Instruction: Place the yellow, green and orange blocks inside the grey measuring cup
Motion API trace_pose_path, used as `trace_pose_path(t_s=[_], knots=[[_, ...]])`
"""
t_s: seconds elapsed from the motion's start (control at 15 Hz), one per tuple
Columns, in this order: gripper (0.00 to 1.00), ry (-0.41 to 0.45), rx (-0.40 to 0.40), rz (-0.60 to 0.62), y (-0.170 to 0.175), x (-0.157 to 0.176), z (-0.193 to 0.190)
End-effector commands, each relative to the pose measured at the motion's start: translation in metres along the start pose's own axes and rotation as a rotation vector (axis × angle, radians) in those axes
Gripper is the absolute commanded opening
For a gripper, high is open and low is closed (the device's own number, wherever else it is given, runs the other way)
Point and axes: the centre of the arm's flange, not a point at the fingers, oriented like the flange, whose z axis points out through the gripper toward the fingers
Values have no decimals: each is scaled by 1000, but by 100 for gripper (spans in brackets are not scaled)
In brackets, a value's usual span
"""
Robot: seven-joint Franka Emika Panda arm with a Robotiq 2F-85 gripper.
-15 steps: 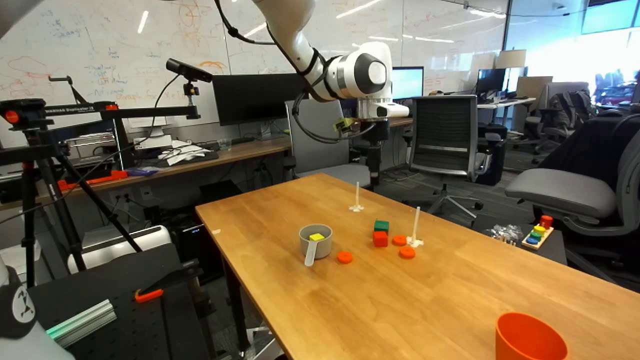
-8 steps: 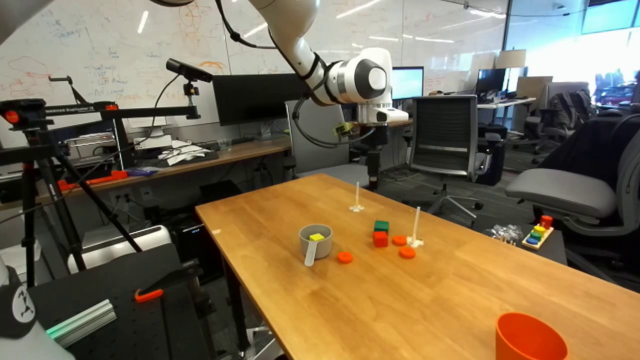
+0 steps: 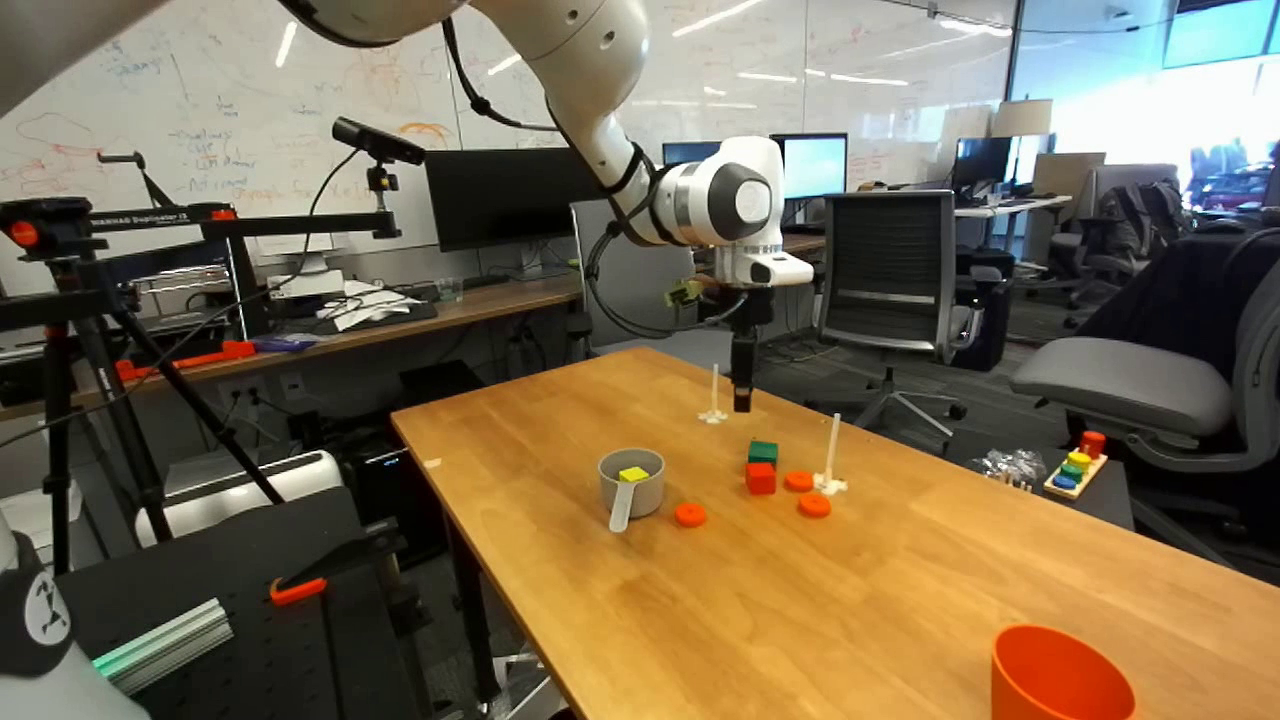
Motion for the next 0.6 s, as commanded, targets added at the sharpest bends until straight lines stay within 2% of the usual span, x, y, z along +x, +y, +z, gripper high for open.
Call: trace_pose_path(t_s=[0.0, 0.53], knots=[[100, -5, 45, 38, -8, 14, 14], [100, 20, 73, 130, -23, 42, 53]])
